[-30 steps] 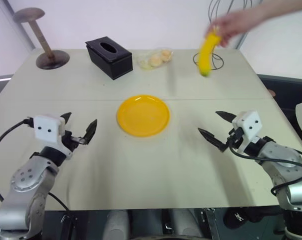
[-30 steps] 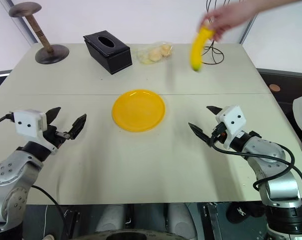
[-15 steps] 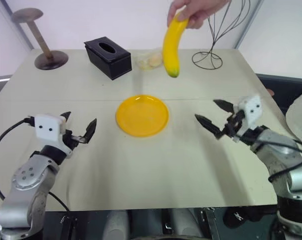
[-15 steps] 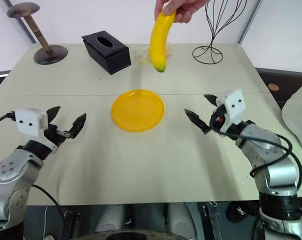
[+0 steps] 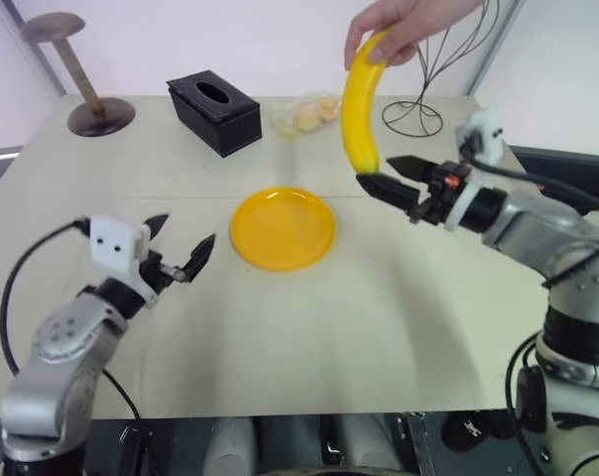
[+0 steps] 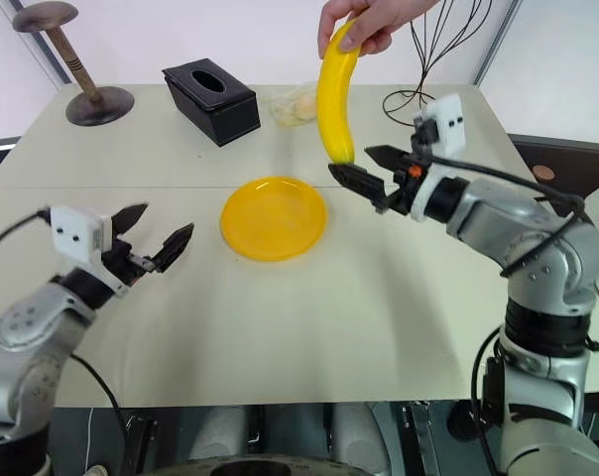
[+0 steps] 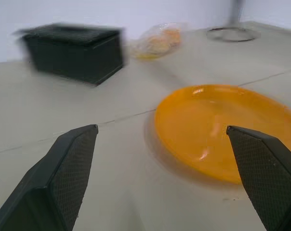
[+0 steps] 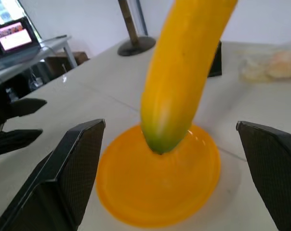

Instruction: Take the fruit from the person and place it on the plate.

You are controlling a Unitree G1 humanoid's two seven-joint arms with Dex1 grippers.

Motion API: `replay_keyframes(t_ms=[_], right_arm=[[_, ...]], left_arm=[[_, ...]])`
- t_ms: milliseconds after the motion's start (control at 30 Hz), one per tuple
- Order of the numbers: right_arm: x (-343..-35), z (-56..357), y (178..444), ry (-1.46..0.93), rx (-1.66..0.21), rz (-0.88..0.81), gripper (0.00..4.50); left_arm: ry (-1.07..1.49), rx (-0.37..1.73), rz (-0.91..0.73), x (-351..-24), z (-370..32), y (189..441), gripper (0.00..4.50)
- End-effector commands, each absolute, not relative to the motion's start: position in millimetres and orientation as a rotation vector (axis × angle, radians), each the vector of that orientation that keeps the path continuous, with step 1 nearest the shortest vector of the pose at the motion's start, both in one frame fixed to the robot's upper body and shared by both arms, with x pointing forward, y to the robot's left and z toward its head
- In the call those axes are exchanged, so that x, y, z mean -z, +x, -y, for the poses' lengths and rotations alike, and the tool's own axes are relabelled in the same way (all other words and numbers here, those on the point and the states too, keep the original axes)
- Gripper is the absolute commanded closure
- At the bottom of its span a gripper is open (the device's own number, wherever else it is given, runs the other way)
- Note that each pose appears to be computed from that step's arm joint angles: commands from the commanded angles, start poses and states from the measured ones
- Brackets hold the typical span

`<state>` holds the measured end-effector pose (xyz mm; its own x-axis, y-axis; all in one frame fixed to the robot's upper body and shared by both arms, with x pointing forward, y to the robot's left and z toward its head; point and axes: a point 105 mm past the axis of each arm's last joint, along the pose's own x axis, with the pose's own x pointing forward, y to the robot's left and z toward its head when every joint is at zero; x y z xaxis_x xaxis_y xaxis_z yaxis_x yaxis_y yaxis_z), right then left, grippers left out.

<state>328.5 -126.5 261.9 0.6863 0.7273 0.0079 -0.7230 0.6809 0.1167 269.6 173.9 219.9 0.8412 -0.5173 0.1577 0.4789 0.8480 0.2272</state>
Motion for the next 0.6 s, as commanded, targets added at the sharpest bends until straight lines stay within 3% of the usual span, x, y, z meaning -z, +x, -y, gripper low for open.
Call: replay_keyframes(t_ms=[33, 167, 367, 600], right_arm=[[-274, 119, 334, 0.100, -0.823, 0.001, 0.04], [-278, 113, 340, 0.097, -0.838, 0.007, 0.04], [-287, 105, 347, 0.098, -0.854, 0.019, 0.04], [-293, 100, 351, 0.088, -0.858, 0.035, 0.04]], left_arm=[[0.176, 0.711, 0.338, -254, -144, 245, 0.02], [0.117, 0.849, 0.312, -257, -126, 234, 0.02], [-0.021, 0.857, 0.256, -257, -132, 234, 0.02], [-0.007, 0.861, 0.225, -253, -130, 232, 0.02]])
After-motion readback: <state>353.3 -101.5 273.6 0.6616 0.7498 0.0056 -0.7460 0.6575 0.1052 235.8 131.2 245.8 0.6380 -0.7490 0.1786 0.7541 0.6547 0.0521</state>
